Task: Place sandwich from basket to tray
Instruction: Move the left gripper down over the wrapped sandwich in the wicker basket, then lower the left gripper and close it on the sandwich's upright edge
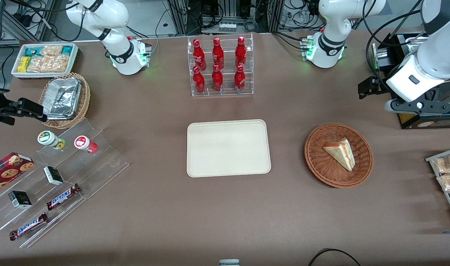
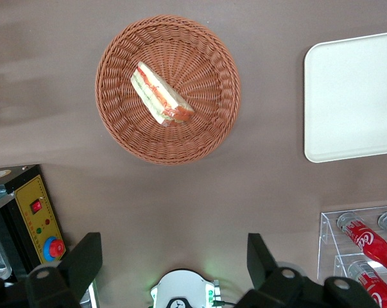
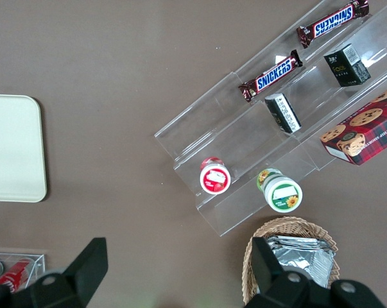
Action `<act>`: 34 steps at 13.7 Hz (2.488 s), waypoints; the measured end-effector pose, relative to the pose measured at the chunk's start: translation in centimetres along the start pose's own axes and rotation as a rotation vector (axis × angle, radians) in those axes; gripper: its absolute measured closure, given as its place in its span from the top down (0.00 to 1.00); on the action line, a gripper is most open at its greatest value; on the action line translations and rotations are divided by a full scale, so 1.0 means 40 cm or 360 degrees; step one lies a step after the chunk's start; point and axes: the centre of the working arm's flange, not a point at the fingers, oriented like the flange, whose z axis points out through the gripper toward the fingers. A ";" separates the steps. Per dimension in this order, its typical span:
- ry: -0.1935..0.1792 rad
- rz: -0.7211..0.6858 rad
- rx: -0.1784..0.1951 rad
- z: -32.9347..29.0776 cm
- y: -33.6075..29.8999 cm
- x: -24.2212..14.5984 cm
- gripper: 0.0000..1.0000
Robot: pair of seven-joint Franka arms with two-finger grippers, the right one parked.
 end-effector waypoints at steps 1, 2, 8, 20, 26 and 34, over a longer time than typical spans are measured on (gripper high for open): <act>0.0000 -0.0001 0.0000 0.000 -0.001 0.000 1.00; 0.0000 -0.0006 -0.0001 0.000 -0.005 0.000 1.00; -0.0014 -0.0036 -0.0007 0.046 -0.031 0.021 1.00; 0.0110 -0.0361 -0.0029 0.430 -0.066 0.099 1.00; 0.0176 -0.0737 -0.0068 0.556 -0.085 0.121 1.00; 0.0207 -0.1003 -0.0113 0.663 -0.117 0.177 1.00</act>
